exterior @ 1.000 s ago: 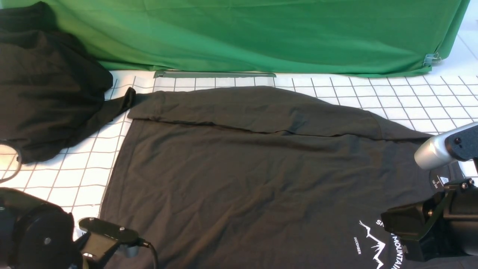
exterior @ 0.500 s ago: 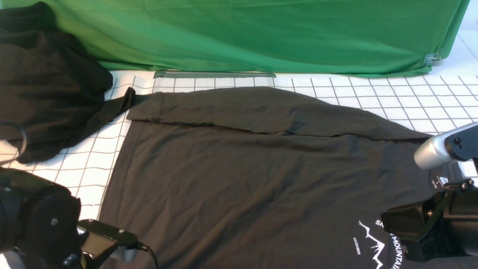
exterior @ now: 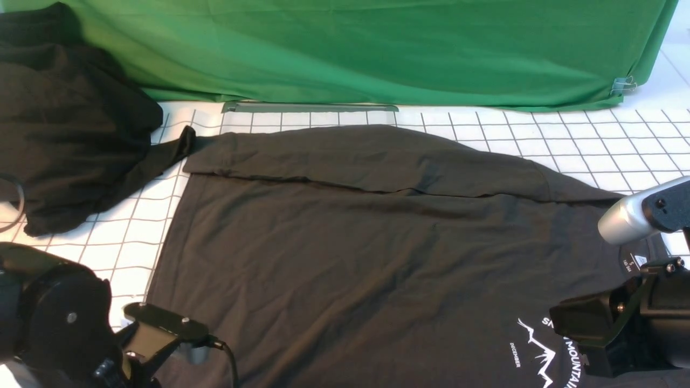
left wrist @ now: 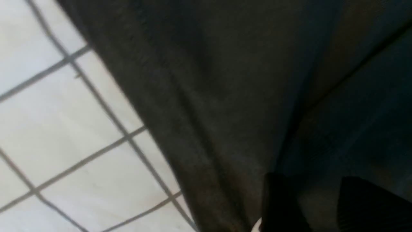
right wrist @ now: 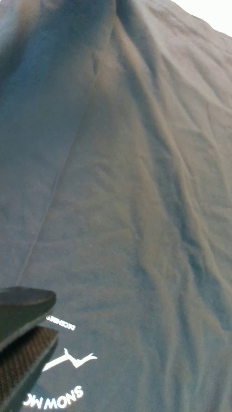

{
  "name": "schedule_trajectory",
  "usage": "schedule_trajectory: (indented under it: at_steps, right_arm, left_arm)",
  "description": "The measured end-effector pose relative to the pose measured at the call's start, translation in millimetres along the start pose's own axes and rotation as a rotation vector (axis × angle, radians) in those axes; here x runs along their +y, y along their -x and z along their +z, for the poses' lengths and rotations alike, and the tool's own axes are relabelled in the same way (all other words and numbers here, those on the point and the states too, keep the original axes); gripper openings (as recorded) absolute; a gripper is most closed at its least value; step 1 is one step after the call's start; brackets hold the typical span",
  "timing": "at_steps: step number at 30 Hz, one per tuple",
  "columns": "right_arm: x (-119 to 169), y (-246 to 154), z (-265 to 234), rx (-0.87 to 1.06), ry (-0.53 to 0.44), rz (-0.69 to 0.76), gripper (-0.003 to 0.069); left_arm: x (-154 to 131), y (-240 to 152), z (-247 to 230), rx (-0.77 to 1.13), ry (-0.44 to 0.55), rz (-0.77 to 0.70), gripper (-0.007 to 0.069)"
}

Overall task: Fold a long-sleeved shirt over a white checkered tablecloth.
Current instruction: 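Grasp the left edge of the dark T-shirt lying flat on the table, then fold the left side of the black T-shirt inward over its body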

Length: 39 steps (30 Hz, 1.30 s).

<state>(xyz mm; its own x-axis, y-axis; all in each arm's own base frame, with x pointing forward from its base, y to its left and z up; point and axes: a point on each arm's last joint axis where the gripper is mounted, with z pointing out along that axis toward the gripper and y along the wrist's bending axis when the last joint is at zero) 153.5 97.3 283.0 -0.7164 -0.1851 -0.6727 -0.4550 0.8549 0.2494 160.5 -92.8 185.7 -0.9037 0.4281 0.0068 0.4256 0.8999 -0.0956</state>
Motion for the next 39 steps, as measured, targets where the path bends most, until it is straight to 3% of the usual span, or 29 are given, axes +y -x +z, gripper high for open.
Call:
schedule_trajectory:
  at_steps: [3,7,17,26,30,35,39]
  right_arm:
    - [0.0,0.0,0.0,0.0,0.0,0.0,0.0092]
    - [0.0,0.0,0.0,0.0,0.0,0.0,0.0094]
    - [0.0,0.0,0.0,0.0,0.0,-0.001,0.0094]
    - [0.0,0.0,0.0,0.0,0.0,-0.001,0.0095]
    - [0.0,0.0,0.0,0.0,0.0,-0.001,0.0095]
    - [0.0,0.0,0.0,0.0,0.0,-0.001,0.0095]
    - [0.0,0.0,0.0,0.0,0.0,-0.001,0.0095]
  left_arm:
    - [0.2,0.4,0.0,-0.004,0.002,0.009,0.0349]
    - [2.1,0.6,0.0,-0.006,0.023,0.024,0.0362]
    - [0.5,-3.8,6.2,-0.001,-0.003,-0.011,0.0295]
    - [2.1,-13.6,15.5,0.039,0.003,-0.015,0.0285]
    - [3.2,-13.3,15.5,0.035,0.015,-0.005,0.0246]
    - [2.9,-12.6,15.2,0.029,0.012,-0.005,0.0043]
    - [-0.3,-11.1,10.3,0.052,-0.016,0.002,0.0013]
